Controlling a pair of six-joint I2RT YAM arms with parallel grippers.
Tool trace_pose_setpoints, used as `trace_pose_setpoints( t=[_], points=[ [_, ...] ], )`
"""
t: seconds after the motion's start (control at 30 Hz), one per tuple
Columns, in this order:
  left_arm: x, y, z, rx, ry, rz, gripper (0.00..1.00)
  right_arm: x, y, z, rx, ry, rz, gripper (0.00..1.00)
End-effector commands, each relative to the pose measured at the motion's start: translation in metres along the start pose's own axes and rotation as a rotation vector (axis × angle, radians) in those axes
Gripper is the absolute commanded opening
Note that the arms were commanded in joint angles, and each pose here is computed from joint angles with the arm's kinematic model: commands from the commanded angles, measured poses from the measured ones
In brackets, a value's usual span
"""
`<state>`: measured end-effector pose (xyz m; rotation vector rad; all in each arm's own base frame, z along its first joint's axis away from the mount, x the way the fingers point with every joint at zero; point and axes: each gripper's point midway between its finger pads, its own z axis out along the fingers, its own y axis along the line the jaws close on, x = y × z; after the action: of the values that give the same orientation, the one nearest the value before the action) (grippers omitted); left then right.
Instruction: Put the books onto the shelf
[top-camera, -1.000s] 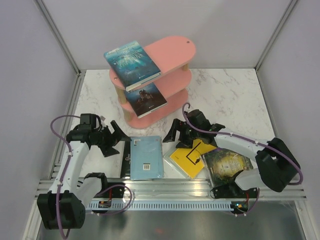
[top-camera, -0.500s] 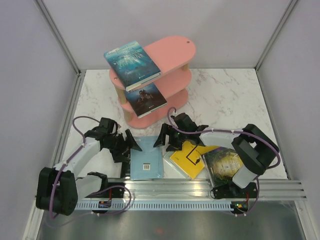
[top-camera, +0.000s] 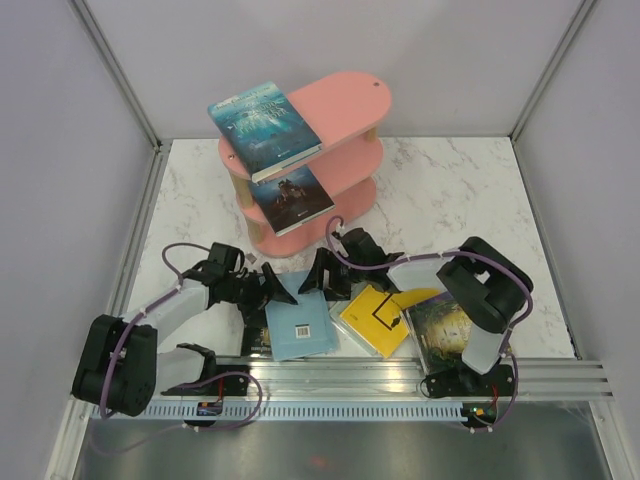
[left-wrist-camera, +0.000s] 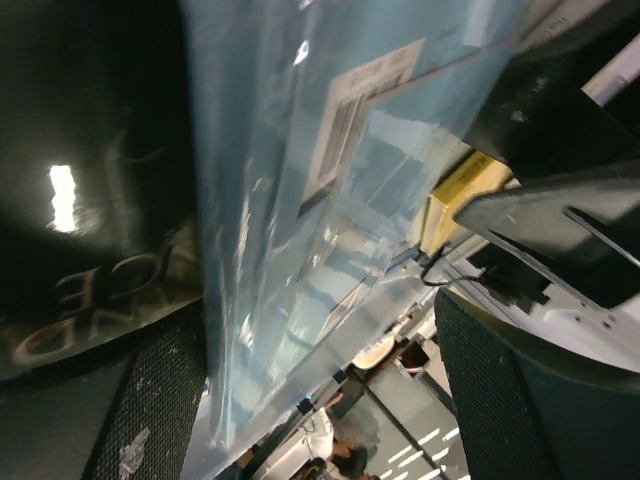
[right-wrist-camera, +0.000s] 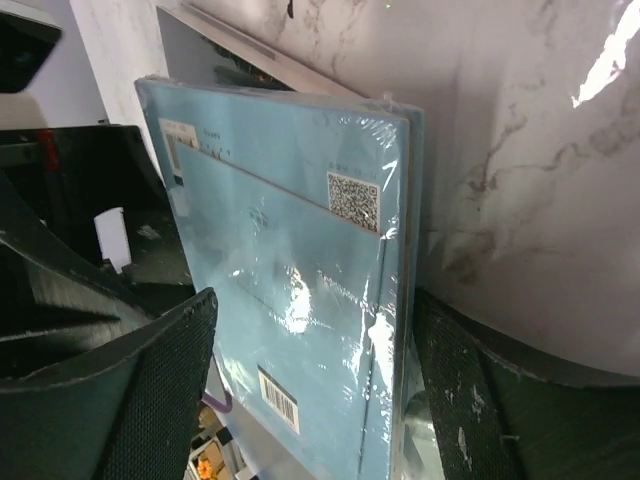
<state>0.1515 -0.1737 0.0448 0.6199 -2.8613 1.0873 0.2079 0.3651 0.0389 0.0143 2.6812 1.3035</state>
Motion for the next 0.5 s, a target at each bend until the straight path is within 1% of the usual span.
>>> trace_pose_setpoints(
  t=[0.0, 0.03, 0.1, 0.13, 0.17, 0.2, 0.23, 0.27, 0.3, 0.33, 0.37, 0.4, 0.47],
  points=[
    [-0.01, 0.01, 0.026, 0.066, -0.054, 0.051, 0.92, 0.025, -0.038, 0.01, 0.08, 0.071, 0.057, 0.8],
    [-0.005, 0.01, 0.027, 0.085, -0.036, 0.048, 0.9, 0.026, -0.038, 0.01, 0.077, 0.073, 0.064, 0.73],
    [-0.006, 0.004, 0.027, 0.116, -0.043, 0.068, 0.88, 0.026, -0.037, 0.01, 0.07, 0.074, 0.065, 0.65],
    [-0.006, 0.001, 0.025, 0.135, -0.045, 0.079, 0.84, 0.026, -0.035, 0.01, 0.064, 0.076, 0.065, 0.59],
    [-0.006, 0.0, 0.025, 0.141, -0.049, 0.085, 0.8, 0.025, -0.034, 0.009, 0.062, 0.075, 0.063, 0.57],
    [-0.007, -0.003, 0.024, 0.156, -0.055, 0.096, 0.66, 0.025, -0.032, 0.008, 0.058, 0.072, 0.061, 0.55],
    [-0.006, -0.005, 0.023, 0.162, -0.057, 0.1, 0.59, 0.026, -0.032, 0.007, 0.058, 0.073, 0.06, 0.5],
    [-0.008, -0.009, 0.02, 0.176, -0.072, 0.112, 0.5, 0.027, -0.033, 0.006, 0.061, 0.073, 0.062, 0.48],
    [-0.009, -0.011, 0.019, 0.184, -0.077, 0.118, 0.33, 0.027, -0.03, 0.004, 0.055, 0.072, 0.058, 0.47],
    [-0.008, -0.013, 0.018, 0.193, -0.08, 0.127, 0.26, 0.026, -0.029, 0.003, 0.051, 0.068, 0.058, 0.45],
    [-0.009, -0.017, 0.015, 0.209, -0.091, 0.141, 0.15, 0.026, -0.027, 0.001, 0.044, 0.066, 0.062, 0.45],
    [-0.008, -0.02, 0.014, 0.221, -0.089, 0.15, 0.02, 0.027, -0.026, 0.0, 0.037, 0.067, 0.06, 0.45],
    [-0.008, -0.028, 0.008, 0.256, -0.104, 0.177, 0.02, 0.027, -0.017, -0.005, 0.013, 0.066, 0.052, 0.47]
  ],
)
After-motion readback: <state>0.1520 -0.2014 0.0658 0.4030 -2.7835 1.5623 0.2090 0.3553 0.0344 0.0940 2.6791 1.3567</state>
